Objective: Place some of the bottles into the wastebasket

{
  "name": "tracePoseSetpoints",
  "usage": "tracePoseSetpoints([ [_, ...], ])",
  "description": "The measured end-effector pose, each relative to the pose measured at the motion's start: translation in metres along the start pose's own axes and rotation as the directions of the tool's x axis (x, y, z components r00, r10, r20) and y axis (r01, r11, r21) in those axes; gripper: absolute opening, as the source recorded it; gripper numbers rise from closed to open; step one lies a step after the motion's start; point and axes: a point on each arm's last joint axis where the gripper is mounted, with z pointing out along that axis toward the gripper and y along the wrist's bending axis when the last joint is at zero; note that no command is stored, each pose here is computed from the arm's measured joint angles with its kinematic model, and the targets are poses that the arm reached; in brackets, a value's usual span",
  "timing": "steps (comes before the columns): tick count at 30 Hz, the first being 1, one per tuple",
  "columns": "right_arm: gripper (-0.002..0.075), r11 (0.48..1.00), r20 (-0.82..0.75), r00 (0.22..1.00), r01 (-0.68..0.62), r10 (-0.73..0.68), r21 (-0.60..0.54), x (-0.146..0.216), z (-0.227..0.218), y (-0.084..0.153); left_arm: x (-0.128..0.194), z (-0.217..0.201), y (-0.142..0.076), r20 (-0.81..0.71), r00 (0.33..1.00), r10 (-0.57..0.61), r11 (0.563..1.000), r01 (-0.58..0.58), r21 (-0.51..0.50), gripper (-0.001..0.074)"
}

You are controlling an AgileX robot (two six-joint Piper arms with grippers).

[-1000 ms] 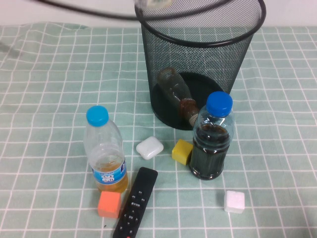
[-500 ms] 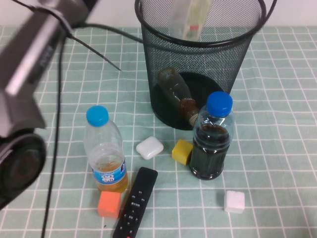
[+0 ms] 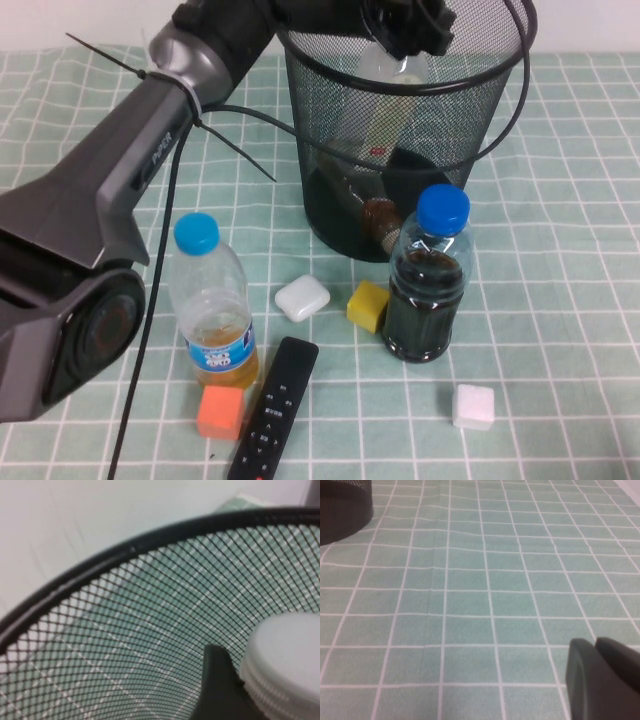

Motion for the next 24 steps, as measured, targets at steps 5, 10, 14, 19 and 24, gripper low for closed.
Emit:
tracePoseSetpoints([
  [5, -0.0007, 1.000, 0.000, 1.000, 0.000, 0.000, 0.000, 0.000, 0.000, 0.000, 0.001, 0.000, -0.001, -0.012, 0.999, -0.030, 1.000, 0.030, 0.007, 0.0439],
  [10, -0.0007, 1.000, 0.000, 1.000, -0.002, 0.002, 0.000, 0.000, 0.000, 0.000, -0.006, -0.012, -0.005, -0.044, 0.998, -0.038, 0.999, 0.040, 0.037, 0.0467],
  [14, -0.0007, 1.000, 0.000, 1.000, -0.002, 0.002, 0.000, 0.000, 0.000, 0.000, -0.032, -0.043, -0.012, -0.024, 1.000, -0.016, 0.998, 0.017, 0.056, 0.0382],
  [19, -0.0007, 1.000, 0.000, 1.000, -0.002, 0.002, 0.000, 0.000, 0.000, 0.000, -0.073, -0.098, -0.023, 0.045, 0.999, 0.027, 0.998, -0.030, 0.059, 0.0255],
  [24, -0.0007, 1.000, 0.000, 1.000, -0.002, 0.002, 0.000, 0.000, 0.000, 0.000, -0.104, -0.155, -0.035, 0.082, 0.992, 0.092, 0.995, -0.096, 0.037, 0.0139],
])
